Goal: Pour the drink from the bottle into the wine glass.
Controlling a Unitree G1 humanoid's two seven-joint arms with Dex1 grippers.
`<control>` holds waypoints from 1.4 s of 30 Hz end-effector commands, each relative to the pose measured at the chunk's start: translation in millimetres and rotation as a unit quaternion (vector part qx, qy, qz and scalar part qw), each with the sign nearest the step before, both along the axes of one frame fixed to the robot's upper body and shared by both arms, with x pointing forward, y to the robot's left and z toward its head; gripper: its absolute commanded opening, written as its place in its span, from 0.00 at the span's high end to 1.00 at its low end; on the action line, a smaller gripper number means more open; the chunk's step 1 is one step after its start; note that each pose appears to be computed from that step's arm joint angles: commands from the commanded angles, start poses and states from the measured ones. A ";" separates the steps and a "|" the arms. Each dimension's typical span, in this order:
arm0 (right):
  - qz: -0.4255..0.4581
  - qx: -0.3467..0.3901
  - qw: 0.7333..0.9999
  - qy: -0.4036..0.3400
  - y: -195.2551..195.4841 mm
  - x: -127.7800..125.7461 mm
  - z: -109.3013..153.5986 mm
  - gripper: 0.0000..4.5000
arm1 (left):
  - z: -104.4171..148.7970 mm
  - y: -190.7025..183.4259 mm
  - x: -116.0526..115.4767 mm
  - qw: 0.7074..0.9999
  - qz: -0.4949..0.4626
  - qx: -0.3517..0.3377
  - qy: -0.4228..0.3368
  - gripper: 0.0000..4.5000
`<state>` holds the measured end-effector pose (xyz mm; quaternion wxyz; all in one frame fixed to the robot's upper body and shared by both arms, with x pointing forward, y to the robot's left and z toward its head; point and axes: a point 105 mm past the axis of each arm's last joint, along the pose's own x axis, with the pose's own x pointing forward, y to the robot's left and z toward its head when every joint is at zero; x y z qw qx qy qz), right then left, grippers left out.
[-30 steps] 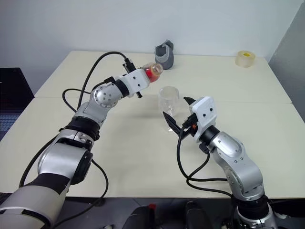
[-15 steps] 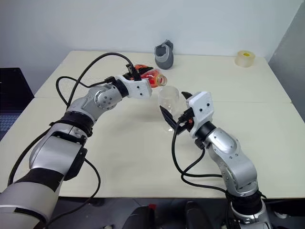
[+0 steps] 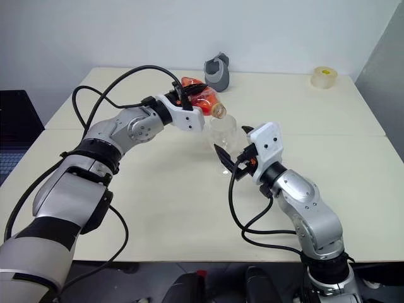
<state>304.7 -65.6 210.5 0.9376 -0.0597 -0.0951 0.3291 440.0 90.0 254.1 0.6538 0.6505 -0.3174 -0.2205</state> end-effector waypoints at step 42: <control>0.025 -0.002 1.000 -0.007 0.9 -14.4 8.8 0.00 | 36.5 10.3 2.4 0.995 0.022 0.011 -0.093 0.81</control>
